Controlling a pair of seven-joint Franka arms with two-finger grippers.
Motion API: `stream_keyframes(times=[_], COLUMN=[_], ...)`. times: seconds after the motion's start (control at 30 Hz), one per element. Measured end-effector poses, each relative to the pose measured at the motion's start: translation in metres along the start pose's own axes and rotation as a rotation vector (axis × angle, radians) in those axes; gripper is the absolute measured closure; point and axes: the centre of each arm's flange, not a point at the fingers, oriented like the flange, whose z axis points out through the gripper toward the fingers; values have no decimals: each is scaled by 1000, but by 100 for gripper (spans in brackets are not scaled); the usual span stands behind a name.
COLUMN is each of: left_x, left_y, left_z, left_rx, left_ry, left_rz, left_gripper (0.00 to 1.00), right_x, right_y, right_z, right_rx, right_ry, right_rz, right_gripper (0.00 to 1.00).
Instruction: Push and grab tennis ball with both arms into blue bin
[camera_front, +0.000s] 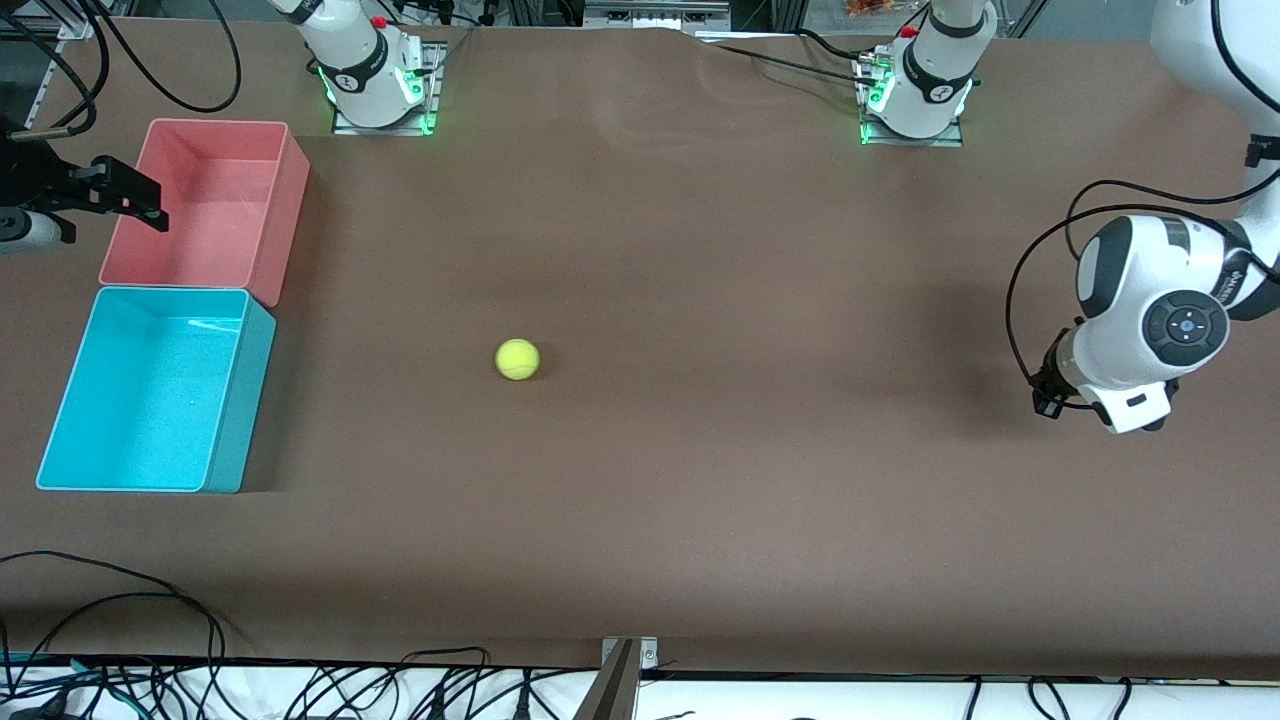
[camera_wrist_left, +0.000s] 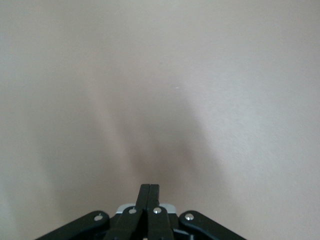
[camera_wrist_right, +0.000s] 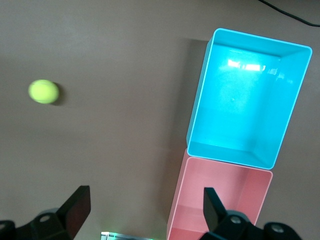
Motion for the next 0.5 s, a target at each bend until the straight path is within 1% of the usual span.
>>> stream_keyframes(times=[0.17,0.37,0.5], left_x=[9,22,27], left_y=[4,8,7], left_z=[-27,-69,-95], left_rx=[-9,-45,-68], left_ry=[-10,-25,-45], left_rz=[152,331,446], left_gripper=[99,99,99], right_x=[4,15,22], right_y=[0,0,-2], right_z=[9,30,47], right_rx=[3,10,30], right_ry=[-21,-60,-89], right_rz=[-2,-6,-9], right_gripper=[0,0,0])
